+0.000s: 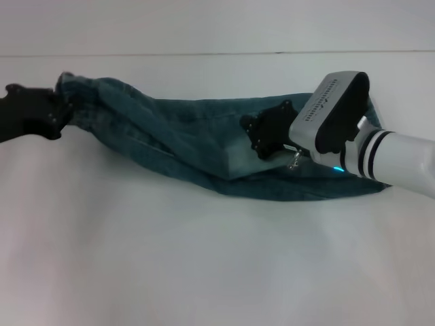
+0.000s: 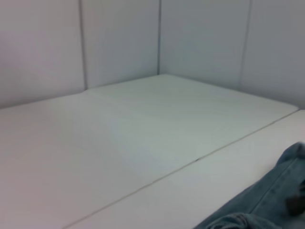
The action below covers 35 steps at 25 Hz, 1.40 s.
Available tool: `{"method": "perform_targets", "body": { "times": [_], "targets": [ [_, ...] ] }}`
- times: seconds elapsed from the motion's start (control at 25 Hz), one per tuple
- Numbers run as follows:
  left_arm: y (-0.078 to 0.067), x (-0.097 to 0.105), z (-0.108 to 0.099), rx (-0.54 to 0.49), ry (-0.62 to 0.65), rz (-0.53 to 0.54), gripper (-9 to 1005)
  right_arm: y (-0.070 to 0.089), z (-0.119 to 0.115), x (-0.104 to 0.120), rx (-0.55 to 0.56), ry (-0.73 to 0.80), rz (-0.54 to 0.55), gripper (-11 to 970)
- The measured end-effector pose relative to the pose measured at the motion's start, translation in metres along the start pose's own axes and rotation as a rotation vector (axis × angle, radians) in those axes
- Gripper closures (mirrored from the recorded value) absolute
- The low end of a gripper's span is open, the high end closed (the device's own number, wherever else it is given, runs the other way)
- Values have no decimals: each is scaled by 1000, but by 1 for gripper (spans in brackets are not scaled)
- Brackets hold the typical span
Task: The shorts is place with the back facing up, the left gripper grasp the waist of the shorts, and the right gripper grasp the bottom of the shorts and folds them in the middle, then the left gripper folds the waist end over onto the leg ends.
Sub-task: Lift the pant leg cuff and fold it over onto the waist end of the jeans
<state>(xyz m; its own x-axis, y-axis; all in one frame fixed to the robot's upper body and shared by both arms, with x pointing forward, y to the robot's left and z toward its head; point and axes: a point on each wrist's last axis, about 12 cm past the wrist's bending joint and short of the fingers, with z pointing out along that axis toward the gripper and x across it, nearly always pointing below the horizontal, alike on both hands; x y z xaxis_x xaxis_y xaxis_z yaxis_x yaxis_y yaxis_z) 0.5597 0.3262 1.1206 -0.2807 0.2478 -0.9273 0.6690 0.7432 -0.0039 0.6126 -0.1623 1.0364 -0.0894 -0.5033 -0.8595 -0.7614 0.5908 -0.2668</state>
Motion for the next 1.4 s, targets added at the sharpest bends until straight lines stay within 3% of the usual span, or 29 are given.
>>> {"method": "perform_targets", "body": {
  "times": [0.16, 0.8, 1.08, 1.4],
  "targets": [
    [-5, -20, 6, 52, -17, 13, 961, 5, 5, -4, -44, 19, -32, 960],
    [-42, -102, 57, 250, -52, 65, 963, 18, 12, -20, -190, 0, -127, 960],
    [-56, -115, 83, 248, -23, 100, 963, 26, 16, -26, -260, 26, -150, 960],
    [-63, -113, 98, 250, 3, 113, 963, 27, 13, -24, -262, -2, -113, 961]
  ]
}}
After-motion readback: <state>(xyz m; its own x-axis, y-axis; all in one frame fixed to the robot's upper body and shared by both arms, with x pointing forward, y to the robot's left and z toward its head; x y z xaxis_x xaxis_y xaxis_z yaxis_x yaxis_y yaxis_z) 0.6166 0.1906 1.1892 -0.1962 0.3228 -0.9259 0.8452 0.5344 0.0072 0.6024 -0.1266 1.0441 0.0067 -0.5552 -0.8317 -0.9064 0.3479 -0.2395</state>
